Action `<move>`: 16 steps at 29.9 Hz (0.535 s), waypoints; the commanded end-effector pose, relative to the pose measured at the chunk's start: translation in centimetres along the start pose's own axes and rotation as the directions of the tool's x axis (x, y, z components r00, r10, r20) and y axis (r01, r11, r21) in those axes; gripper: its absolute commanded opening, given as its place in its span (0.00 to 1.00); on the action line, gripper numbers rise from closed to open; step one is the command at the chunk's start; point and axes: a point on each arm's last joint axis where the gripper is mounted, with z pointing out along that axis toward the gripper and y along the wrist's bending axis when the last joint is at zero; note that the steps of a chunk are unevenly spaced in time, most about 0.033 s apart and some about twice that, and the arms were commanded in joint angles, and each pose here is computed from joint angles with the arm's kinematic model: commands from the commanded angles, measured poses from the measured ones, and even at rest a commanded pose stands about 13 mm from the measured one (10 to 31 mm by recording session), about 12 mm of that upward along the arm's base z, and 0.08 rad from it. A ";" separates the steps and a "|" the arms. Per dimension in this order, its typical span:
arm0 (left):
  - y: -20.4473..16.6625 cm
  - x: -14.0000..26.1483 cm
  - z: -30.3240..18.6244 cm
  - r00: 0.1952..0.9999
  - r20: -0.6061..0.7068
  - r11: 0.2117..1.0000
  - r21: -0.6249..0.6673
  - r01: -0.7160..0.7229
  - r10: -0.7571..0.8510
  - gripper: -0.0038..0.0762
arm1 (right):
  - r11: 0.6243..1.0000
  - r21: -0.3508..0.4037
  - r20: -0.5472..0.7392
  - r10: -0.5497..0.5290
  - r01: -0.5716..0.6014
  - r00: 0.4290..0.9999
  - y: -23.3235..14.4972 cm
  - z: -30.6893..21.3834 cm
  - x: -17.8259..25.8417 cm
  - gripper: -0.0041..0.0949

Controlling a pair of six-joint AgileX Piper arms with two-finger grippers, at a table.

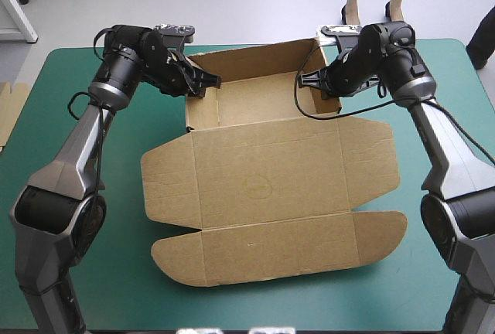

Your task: Fold the box

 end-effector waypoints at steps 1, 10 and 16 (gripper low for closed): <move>-0.7 0.1 -2.7 0.999 0.028 1.000 -0.010 -0.019 0.019 0.41 | 0.999 -0.037 0.104 -0.007 0.011 0.995 0.8 -3.4 -0.5 0.05; -0.5 0.0 -0.8 1.000 -0.012 1.000 -0.019 -0.010 0.010 0.37 | 0.998 -0.043 0.053 0.037 -0.035 0.998 0.6 -1.4 -0.6 0.05; -0.3 0.0 0.3 0.999 -0.032 0.999 -0.032 -0.012 0.011 0.14 | 0.997 -0.055 -0.007 0.056 -0.056 0.998 0.6 0.4 -0.4 0.05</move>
